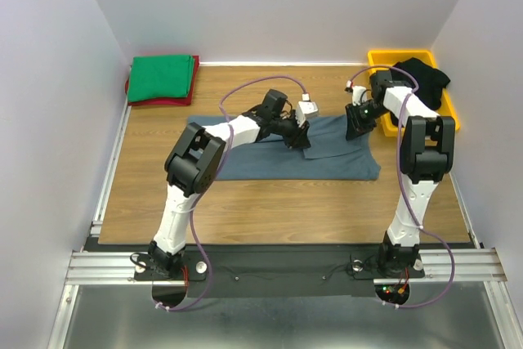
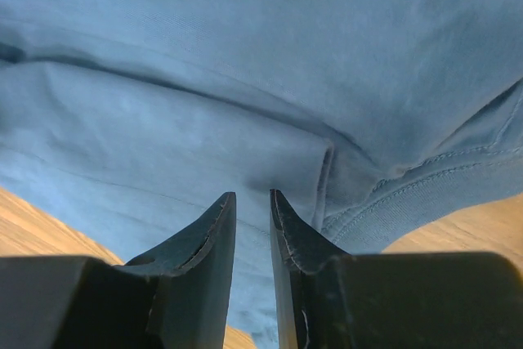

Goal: Fold and stack the t-shirts
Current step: Fold the tshirt

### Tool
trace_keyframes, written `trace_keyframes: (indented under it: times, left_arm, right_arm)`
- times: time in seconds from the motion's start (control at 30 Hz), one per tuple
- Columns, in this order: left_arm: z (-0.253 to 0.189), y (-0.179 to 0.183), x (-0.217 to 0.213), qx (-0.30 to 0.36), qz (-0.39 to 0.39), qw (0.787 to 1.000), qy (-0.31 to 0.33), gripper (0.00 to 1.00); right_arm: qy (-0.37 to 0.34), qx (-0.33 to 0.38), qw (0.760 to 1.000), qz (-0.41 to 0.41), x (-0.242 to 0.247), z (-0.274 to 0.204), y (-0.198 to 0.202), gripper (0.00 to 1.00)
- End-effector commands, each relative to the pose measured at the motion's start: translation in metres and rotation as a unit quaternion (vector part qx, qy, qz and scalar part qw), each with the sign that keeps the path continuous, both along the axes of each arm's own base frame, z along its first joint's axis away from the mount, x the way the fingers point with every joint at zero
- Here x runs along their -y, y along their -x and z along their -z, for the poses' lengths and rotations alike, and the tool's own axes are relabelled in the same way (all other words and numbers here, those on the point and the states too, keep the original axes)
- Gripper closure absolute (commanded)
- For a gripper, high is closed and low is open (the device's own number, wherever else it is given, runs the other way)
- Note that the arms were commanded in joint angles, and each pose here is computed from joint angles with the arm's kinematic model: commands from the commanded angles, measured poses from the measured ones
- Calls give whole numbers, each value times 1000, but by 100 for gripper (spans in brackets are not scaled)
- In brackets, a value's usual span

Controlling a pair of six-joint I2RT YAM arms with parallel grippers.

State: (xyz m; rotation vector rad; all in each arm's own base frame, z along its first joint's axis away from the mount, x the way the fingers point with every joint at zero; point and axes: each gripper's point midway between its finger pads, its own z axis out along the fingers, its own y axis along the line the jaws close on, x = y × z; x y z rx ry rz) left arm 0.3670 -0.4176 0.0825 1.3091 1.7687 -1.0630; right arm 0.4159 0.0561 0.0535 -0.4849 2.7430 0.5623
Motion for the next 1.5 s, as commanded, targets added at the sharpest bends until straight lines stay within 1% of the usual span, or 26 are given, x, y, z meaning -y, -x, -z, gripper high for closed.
trace_keyframes:
  times: [0.0, 0.07, 0.2, 0.23, 0.27, 0.3, 0.33, 0.4, 0.43, 0.57, 0.6, 0.67, 0.7, 0.8, 0.83, 0.9, 1.0, 1.03, 1.07, 1.1, 1.17, 1.27, 1.3, 1.37, 1.4, 1.47]
  left_arm:
    - [8, -9, -2, -14, -27, 999, -8, 72]
    - [26, -14, -9, -30, -48, 998, -30, 73]
    - [40, -26, -25, -36, -79, 995, -54, 72]
    - [34, -28, -28, -34, -79, 995, -52, 69]
    - [29, -24, -33, -38, -65, 996, -49, 64]
    - [23, -20, -35, -37, -53, 997, -45, 62]
    - [0, -20, -39, -15, -48, 998, -33, 60]
    - [-11, -9, -54, -5, -38, 999, -39, 59]
    - [-38, -8, -62, 20, -41, 999, -27, 57]
    - [-59, -20, -114, 64, -81, 993, -52, 54]
    - [-55, -32, -142, 70, -104, 989, -81, 54]
    - [-53, -45, -177, 80, -135, 981, -115, 53]
    - [-53, -58, -202, 91, -156, 975, -128, 53]
    - [-51, -75, -244, 100, -187, 964, -159, 53]
    - [-46, -83, -263, 107, -196, 959, -174, 55]
    - [-39, -91, -283, 119, -208, 949, -205, 56]
    - [-19, -99, -305, 134, -207, 933, -262, 59]
    - [-9, -99, -308, 131, -202, 931, -274, 60]
    - [-4, -100, -311, 135, -196, 929, -284, 60]
    - [4, -98, -314, 131, -195, 926, -295, 61]
    - [18, -96, -318, 128, -190, 923, -308, 62]
    - [44, -88, -335, 123, -195, 908, -348, 64]
    - [58, -78, -343, 116, -188, 902, -372, 64]
    - [69, -68, -350, 111, -181, 897, -389, 66]
    - [81, -56, -355, 100, -172, 893, -403, 66]
    - [83, -44, -359, 93, -167, 892, -410, 67]
  right_arm:
    - [23, 16, 1000, 8, 6, 6, -9, 71]
    - [37, 12, 999, 12, 11, 13, -10, 71]
    - [49, 8, 999, 16, 16, 22, -14, 71]
    - [52, 7, 999, 16, 16, 24, -15, 71]
    - [54, 8, 998, 17, 17, 25, -18, 71]
    - [55, 12, 998, 18, 17, 25, -22, 71]
    - [57, 23, 998, 18, 17, 21, -29, 71]
    - [72, 31, 997, 19, 19, 23, -38, 71]
    - [79, 35, 996, 19, 21, 24, -43, 70]
    - [106, 53, 993, 10, 13, 35, -70, 70]
    - [114, 76, 991, 14, 13, 25, -88, 70]
    - [125, 86, 989, 2, 2, 38, -103, 70]
    - [137, 106, 985, 4, 0, 39, -124, 70]
    - [154, 150, 977, -5, -21, 37, -158, 70]
    - [161, 179, 971, 3, -24, 29, -180, 70]
    - [150, 211, 966, 22, -36, 12, -198, 70]
    - [126, 272, 952, 58, -40, -45, -217, 64]
    - [125, 283, 949, 62, -39, -58, -217, 62]
    - [128, 272, 952, 60, -37, -51, -209, 61]
    - [120, 312, 940, 67, -37, -93, -210, 59]
    - [110, 326, 937, 63, -40, -116, -201, 58]
    - [90, 336, 935, 63, -42, -147, -181, 58]
    - [87, 336, 936, 62, -42, -154, -171, 58]
    - [87, 330, 938, 63, -41, -156, -161, 58]
    - [89, 312, 944, 59, -40, -142, -151, 58]
    - [89, 306, 946, 61, -39, -145, -137, 57]
